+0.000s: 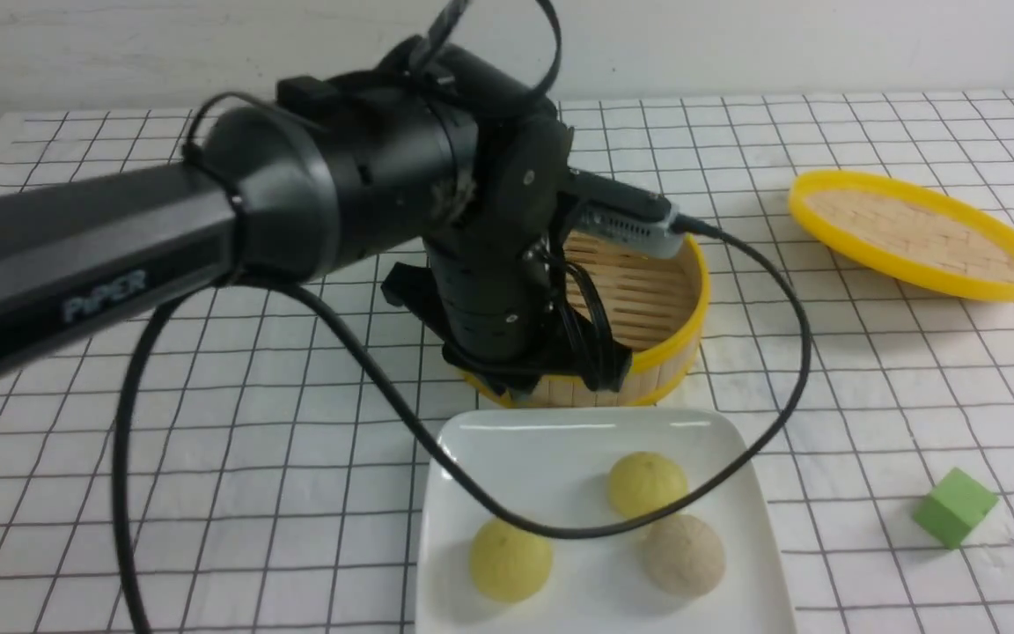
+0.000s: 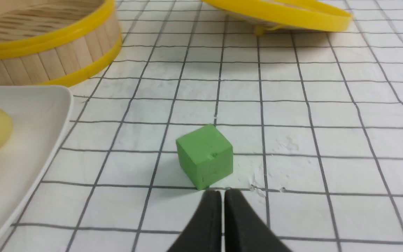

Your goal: Put the steamed buns into the plate on the white-black tablecloth.

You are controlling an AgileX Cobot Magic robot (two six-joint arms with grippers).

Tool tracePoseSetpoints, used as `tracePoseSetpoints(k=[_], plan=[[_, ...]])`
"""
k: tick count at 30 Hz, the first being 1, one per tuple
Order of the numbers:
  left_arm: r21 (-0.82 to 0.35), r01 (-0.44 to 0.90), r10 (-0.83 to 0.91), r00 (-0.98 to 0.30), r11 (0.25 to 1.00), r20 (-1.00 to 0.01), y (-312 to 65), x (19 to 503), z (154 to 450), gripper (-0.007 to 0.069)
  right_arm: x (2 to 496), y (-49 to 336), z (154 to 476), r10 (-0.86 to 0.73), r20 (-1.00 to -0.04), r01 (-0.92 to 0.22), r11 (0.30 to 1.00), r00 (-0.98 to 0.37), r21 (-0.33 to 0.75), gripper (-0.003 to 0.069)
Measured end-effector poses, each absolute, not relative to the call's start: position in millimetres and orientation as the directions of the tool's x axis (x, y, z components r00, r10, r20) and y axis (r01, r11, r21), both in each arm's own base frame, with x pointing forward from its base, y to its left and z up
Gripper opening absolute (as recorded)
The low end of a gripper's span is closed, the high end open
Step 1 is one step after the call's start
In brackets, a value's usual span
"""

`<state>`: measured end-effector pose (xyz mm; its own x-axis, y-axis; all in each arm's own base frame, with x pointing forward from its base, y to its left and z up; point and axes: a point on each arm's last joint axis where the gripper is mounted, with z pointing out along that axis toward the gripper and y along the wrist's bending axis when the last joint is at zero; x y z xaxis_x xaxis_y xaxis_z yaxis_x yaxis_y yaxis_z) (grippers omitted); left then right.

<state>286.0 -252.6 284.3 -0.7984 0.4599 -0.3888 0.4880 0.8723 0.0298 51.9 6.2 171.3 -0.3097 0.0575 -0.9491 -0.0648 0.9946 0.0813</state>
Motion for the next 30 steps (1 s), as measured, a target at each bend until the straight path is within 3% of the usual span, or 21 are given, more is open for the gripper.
tracePoseSetpoints(k=[3, 4, 9, 13, 15, 18, 21, 24, 30], plan=[[0.042, 0.485, 0.451, -0.773, 0.873, -0.446, -238, 274, 317, 0.0005, 52, 6, 171, 0.059, -0.947, -0.058, 0.995, -0.314, 0.081, 0.0036], [0.043, 0.485, 0.450, -0.772, 0.874, -0.448, -237, 273, 319, 0.0003, 52, 6, 171, 0.059, -0.947, -0.058, 0.995, -0.314, 0.081, 0.0036], [0.070, 0.454, 0.425, -0.755, 0.888, -0.499, -190, 230, 383, 0.0002, 52, 6, 171, 0.060, -0.947, -0.055, 0.995, -0.314, 0.081, 0.0044], [0.055, 0.447, 0.400, -0.732, 0.893, -0.551, -156, 193, 402, 0.0002, 52, 6, 171, 0.060, -0.947, -0.055, 0.995, -0.314, 0.081, 0.0049], [0.016, 0.450, 0.375, -0.724, 0.893, -0.578, -141, 174, 389, 0.0002, 52, 6, 171, 0.060, -0.947, -0.055, 0.995, -0.314, 0.081, 0.0053], [-0.105, 0.468, 0.255, -0.642, 0.878, -0.723, -134, 159, 365, 0.0002, 52, 6, 171, 0.059, -0.948, -0.055, 0.995, -0.314, 0.080, 0.0057], [-0.229, 0.477, 0.112, -0.584, 0.849, -0.804, -133, 152, 343, 0.0002, 52, 6, 171, 0.054, -0.948, -0.057, 0.996, -0.314, 0.075, 0.0062], [-0.278, 0.481, 0.053, -0.567, 0.831, -0.822, -130, 147, 324, 0.0002, 52, 6, 171, 0.051, -0.948, -0.058, 0.996, -0.314, 0.073, 0.0067], [-0.238, 0.476, 0.111, -0.596, 0.847, -0.795, -127, 144, 291, 0.0002, 52, 6, 171, 0.050, -0.948, -0.058, 0.996, -0.314, 0.071, 0.0078]])
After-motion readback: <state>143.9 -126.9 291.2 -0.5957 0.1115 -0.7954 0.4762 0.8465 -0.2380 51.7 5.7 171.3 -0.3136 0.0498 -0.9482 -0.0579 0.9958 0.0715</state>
